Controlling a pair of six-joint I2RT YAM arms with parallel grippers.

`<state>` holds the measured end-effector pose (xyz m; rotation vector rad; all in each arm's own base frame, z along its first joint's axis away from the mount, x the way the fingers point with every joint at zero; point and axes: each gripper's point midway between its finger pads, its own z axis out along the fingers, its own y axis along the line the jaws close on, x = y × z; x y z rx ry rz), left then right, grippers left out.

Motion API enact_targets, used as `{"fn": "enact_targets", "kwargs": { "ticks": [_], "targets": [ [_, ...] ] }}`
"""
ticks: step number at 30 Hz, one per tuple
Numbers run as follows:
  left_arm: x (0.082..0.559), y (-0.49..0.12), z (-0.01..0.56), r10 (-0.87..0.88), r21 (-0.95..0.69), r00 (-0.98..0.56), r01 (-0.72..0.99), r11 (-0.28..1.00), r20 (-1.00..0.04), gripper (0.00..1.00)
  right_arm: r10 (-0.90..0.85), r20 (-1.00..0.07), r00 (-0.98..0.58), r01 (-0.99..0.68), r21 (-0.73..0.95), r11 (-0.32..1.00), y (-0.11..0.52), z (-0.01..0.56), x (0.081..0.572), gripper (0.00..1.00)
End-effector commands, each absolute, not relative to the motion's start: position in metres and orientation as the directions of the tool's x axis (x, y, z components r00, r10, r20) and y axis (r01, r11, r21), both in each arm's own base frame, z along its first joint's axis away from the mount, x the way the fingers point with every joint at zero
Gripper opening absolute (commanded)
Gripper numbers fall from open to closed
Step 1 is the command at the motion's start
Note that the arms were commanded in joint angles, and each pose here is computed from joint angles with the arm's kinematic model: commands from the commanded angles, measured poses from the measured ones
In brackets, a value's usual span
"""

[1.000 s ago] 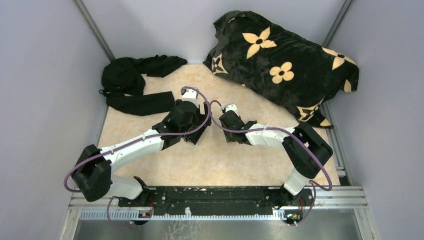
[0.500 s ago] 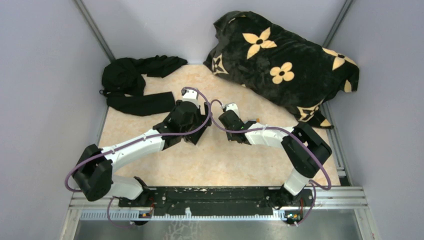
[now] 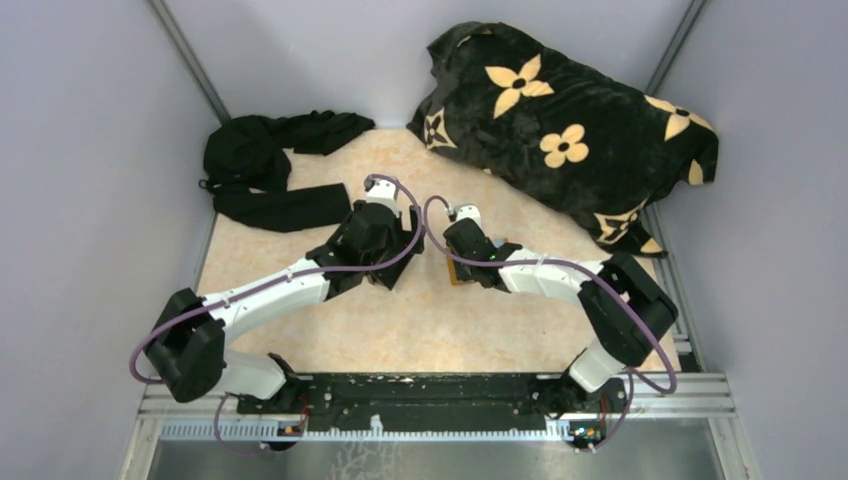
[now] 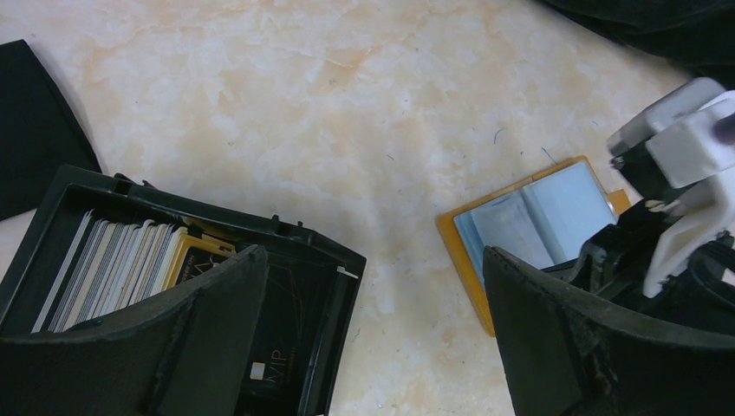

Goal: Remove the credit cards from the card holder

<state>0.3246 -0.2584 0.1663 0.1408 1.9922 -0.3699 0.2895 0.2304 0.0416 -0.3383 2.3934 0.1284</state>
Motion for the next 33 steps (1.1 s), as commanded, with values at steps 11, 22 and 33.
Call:
{"fn": "enact_targets", "kwargs": {
  "ticks": [11,22,33],
  "targets": [
    [0.319,-0.274,0.161,-0.056,-0.228,-0.462,0.325,0.918,-0.885,0.99,0.074,-0.720,-0.690,-0.208,0.295,0.932,0.218,0.088,0.300,0.00],
    [0.308,-0.312,0.145,-0.059,-0.341,-0.551,0.424,0.839,-0.832,0.99,0.212,-0.706,-0.676,-0.142,0.407,0.903,0.195,0.103,0.300,0.00],
    [0.297,-0.355,0.136,-0.069,-0.472,-0.613,0.525,0.708,-0.787,0.99,0.294,-0.663,-0.689,-0.062,0.458,0.887,0.170,0.091,0.295,0.00]
  ]
}}
